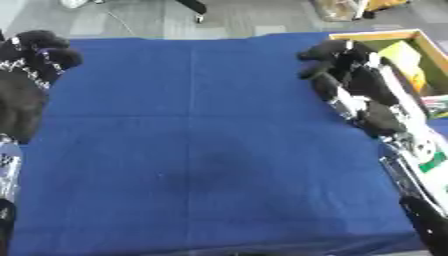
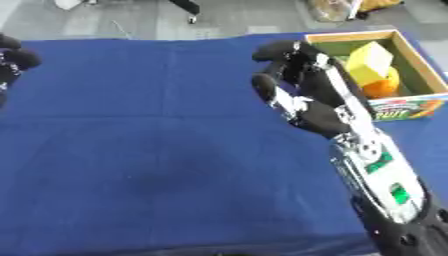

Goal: Pick up the objects with one hand, pass them to the other hand, and then place them into the box on the other side of the table.

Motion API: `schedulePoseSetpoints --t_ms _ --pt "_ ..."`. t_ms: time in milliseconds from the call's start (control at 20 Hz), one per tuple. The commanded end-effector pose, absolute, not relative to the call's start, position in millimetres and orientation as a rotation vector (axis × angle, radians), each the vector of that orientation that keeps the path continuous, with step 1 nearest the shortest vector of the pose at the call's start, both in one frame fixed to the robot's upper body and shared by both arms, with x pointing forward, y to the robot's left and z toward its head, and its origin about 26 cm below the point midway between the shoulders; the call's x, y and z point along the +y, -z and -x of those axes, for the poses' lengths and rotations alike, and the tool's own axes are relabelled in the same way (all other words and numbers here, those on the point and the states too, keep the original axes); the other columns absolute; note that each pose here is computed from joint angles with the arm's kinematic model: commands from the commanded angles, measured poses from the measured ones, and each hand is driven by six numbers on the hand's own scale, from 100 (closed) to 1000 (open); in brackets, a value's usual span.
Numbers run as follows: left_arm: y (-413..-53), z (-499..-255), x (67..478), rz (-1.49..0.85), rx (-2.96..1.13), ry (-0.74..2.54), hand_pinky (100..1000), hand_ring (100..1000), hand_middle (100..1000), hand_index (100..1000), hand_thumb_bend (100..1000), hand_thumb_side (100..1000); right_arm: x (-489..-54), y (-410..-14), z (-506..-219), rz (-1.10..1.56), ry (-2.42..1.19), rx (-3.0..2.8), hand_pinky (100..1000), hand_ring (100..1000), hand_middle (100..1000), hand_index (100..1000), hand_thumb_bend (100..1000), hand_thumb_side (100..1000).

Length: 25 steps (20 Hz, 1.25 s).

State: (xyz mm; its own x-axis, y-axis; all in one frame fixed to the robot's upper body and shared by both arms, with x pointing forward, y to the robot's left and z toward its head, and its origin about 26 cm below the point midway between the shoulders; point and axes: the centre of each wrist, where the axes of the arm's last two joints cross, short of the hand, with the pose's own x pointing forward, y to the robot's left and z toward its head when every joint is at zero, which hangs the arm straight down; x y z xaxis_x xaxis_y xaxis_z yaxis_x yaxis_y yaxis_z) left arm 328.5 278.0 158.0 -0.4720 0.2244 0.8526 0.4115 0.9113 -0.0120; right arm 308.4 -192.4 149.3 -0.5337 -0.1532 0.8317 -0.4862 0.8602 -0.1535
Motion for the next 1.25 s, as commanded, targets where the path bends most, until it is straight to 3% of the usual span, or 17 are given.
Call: schedulePoseSetpoints --t_ms 50,400,500,550,600,650,700,750,1250 --pt "-165.5 -325.8 277.8 0.451 -2.115 0.243 809 667 626 704 348 800 -186.7 -140.3 -311.6 -0.529 -0.474 -2.072 693 811 404 702 454 379" --pt "-163.1 -325.4 276.5 0.46 -2.112 0.229 811 663 623 702 347 798 -180.6 -125.5 -313.4 -0.588 -0.444 -2.026 643 747 328 662 437 347" --pt "-161.2 -325.1 276.9 0.46 -2.109 0.22 810 661 621 702 348 798 -180.1 -124.9 -313.4 -0.596 -0.441 -2.025 538 613 203 546 341 250" --pt "-160.1 -325.2 277.0 0.461 -2.105 0.215 810 659 620 702 348 800 -180.3 -125.0 -313.3 -0.598 -0.438 -2.027 431 492 100 429 278 173" --pt "-159.3 -325.3 276.8 0.462 -2.101 0.213 810 659 620 702 347 800 -180.6 -125.1 -313.4 -0.599 -0.43 -2.03 389 452 100 387 255 146" --pt "-158.9 -325.4 276.7 0.463 -2.099 0.213 810 657 619 701 345 800 -181.1 -125.3 -313.6 -0.598 -0.415 -2.033 233 276 100 223 172 100" --pt "-158.7 -325.3 276.6 0.463 -2.099 0.213 810 657 618 701 345 800 -181.3 -125.4 -313.8 -0.597 -0.398 -2.035 201 235 100 191 154 100" --pt "-158.4 -325.2 276.8 0.462 -2.099 0.21 810 656 617 701 345 800 -181.4 -125.5 -313.8 -0.596 -0.38 -2.038 112 128 100 126 104 100" --pt "-156.7 -325.0 277.0 0.461 -2.093 0.202 808 650 612 700 336 806 -180.4 -125.5 -312.3 -0.603 -0.348 -2.061 100 100 100 100 111 100"
